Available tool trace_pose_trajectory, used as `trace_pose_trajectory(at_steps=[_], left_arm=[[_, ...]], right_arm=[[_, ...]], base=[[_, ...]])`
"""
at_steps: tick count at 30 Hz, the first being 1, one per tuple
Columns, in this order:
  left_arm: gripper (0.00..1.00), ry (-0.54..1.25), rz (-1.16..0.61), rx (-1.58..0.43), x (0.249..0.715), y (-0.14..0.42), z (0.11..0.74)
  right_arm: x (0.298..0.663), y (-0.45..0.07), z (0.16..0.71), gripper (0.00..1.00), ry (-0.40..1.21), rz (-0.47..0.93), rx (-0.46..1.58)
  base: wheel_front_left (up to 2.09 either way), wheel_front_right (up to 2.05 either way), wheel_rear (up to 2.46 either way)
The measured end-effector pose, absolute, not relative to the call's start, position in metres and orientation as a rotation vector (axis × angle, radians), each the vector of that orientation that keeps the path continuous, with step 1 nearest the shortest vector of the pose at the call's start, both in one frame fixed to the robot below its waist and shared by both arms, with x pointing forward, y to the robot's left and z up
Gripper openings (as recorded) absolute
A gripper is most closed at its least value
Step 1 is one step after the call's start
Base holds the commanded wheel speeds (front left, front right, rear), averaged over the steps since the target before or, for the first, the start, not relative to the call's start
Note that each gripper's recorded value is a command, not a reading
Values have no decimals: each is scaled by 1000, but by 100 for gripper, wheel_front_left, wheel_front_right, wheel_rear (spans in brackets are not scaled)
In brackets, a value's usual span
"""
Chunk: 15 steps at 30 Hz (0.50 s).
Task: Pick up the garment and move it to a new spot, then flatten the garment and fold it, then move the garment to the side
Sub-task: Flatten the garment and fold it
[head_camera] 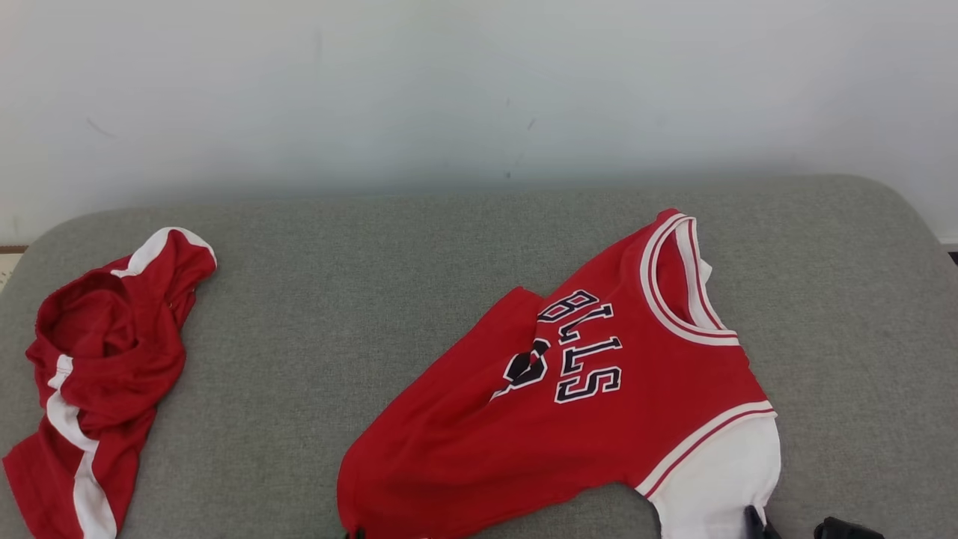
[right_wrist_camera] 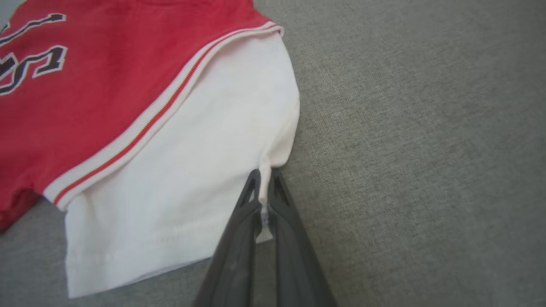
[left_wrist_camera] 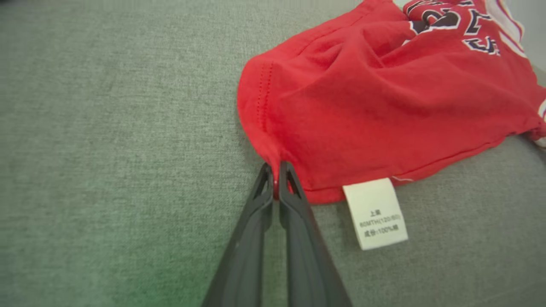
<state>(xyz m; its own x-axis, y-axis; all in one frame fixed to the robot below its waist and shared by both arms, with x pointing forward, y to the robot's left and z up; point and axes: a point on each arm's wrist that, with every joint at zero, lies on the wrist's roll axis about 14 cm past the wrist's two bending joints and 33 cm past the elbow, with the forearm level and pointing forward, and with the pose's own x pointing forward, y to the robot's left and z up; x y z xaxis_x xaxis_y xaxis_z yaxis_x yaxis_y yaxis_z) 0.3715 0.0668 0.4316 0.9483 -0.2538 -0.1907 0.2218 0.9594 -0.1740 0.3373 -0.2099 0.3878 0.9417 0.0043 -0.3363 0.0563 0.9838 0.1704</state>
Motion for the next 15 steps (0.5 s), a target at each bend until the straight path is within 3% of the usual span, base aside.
trace_pose_trajectory(at_steps=[7, 15], left_arm=[[0, 80, -268, -135, 392, 66, 471], [0, -101, -412, 0, 466, 45, 553]], right_arm=[[353, -199, 430, 0, 210, 24, 254], [427, -190, 522, 0, 41, 143, 207]], base=[[0, 0, 0], [0, 0, 0]])
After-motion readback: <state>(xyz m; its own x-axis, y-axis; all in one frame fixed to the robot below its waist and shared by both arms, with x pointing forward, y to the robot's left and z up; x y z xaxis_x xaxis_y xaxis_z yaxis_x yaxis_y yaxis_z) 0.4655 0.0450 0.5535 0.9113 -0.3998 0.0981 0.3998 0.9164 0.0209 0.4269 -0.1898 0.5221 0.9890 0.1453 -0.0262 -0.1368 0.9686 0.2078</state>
